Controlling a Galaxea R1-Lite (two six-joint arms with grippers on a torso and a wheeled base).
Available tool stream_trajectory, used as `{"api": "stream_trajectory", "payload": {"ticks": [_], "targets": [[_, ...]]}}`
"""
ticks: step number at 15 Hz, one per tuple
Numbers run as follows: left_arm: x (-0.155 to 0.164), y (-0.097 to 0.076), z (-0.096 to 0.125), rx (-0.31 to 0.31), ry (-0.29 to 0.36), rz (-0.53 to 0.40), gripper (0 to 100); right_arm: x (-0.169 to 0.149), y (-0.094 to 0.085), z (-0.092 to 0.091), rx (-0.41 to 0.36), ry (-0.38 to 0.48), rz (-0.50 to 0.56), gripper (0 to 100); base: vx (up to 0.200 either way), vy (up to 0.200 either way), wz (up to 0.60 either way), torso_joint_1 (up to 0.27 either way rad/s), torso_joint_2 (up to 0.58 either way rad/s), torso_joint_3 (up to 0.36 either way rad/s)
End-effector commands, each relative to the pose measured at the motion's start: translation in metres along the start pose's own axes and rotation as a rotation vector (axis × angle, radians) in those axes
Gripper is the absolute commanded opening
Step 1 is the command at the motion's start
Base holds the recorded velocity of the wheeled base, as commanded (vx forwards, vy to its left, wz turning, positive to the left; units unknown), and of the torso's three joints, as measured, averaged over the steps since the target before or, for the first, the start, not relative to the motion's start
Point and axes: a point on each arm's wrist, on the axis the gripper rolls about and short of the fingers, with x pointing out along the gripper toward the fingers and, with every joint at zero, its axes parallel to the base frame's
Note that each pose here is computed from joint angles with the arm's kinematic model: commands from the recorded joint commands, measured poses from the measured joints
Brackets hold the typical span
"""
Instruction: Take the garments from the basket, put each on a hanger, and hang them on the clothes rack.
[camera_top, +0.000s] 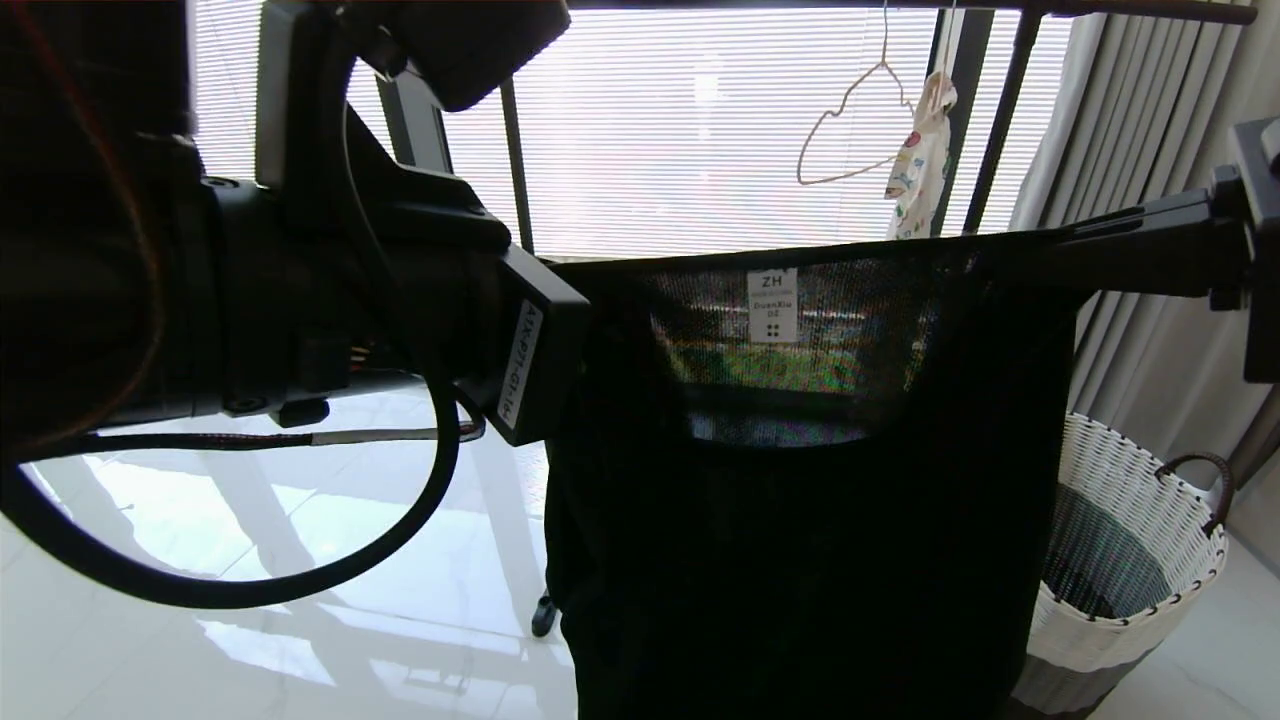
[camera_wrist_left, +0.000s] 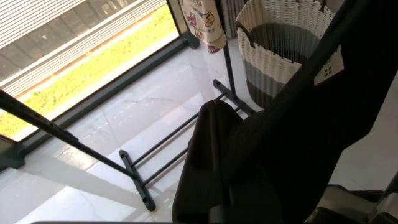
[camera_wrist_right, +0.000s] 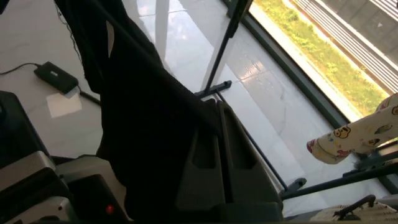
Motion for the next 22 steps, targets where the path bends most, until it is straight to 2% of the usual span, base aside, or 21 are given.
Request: {"api": "stream_trajectory", "payload": {"ticks": [1, 2, 6, 7, 9, 10, 11, 12, 13, 14, 15, 16, 18, 22], "targets": [[0.006, -0.001, -0.005, 0.0, 0.022, -0.004, 0, -0.001, 0.0, 0.0, 0.0, 0.001, 0.0, 0, 0.0, 0.0, 0.0, 0.0, 0.0, 0.0], [0.006, -0.001, -0.004, 0.0, 0.021, -0.002, 0, 0.0, 0.0, -0.001, 0.0, 0.004, 0.0, 100, 0.0, 0.0, 0.0, 0.0, 0.0, 0.0], [0.01, 0.002, -0.012, 0.001, 0.067, 0.073, 0, -0.003, 0.002, -0.011, 0.005, 0.031, 0.0, 100, 0.0, 0.0, 0.0, 0.0, 0.0, 0.0], [0.009, 0.005, -0.018, 0.001, 0.096, 0.114, 0, -0.004, 0.001, -0.017, 0.009, 0.053, -0.035, 100, 0.0, 0.0, 0.0, 0.0, 0.0, 0.0], [-0.01, 0.012, -0.032, -0.009, 0.118, 0.17, 0, -0.01, -0.012, -0.037, 0.033, 0.147, -0.264, 100, 0.0, 0.0, 0.0, 0.0, 0.0, 0.0], [-0.022, 0.02, -0.047, -0.024, 0.153, 0.215, 0, -0.016, -0.019, -0.05, 0.046, 0.213, -0.395, 100, 0.0, 0.0, 0.0, 0.0, 0.0, 0.0], [-0.036, 0.035, -0.067, -0.062, 0.205, 0.305, 0, -0.022, -0.025, -0.065, 0.063, 0.266, -0.501, 100, 0.0, 0.0, 0.0, 0.0, 0.0, 0.0], [-0.044, 0.053, -0.087, -0.11, 0.272, 0.416, 0, -0.031, -0.028, -0.075, 0.081, 0.288, -0.559, 100, 0.0, 0.0, 0.0, 0.0, 0.0, 0.0], [-0.05, 0.064, -0.096, -0.141, 0.303, 0.483, 0, -0.036, -0.029, -0.082, 0.093, 0.303, -0.586, 100, 0.0, 0.0, 0.0, 0.0, 0.0, 0.0], [-0.064, 0.078, -0.111, -0.197, 0.345, 0.592, 0, -0.044, -0.03, -0.095, 0.115, 0.331, -0.633, 100, 0.0, 0.0, 0.0, 0.0, 0.0, 0.0], [-0.069, 0.083, -0.117, -0.224, 0.362, 0.636, 0, -0.048, -0.032, -0.101, 0.116, 0.354, -0.663, 100, 0.0, 0.0, 0.0, 0.0, 0.0, 0.0], [-0.071, 0.086, -0.122, -0.249, 0.378, 0.661, 0, -0.05, -0.036, -0.107, 0.099, 0.396, -0.7, 100, 0.0, 0.0, 0.0, 0.0, 0.0, 0.0], [-0.069, 0.087, -0.128, -0.337, 0.349, 0.715, 0, -0.052, -0.043, -0.113, 0.065, 0.451, -0.762, 100, 0.0, 0.0, 0.0, 0.0, 0.0, 0.0], [-0.067, 0.081, -0.137, -0.34, 0.384, 0.732, 0, -0.048, -0.047, -0.117, 0.067, 0.424, -0.788, 100, 0.0, 0.0, 0.0, 0.0, 0.0, 0.0]]}}
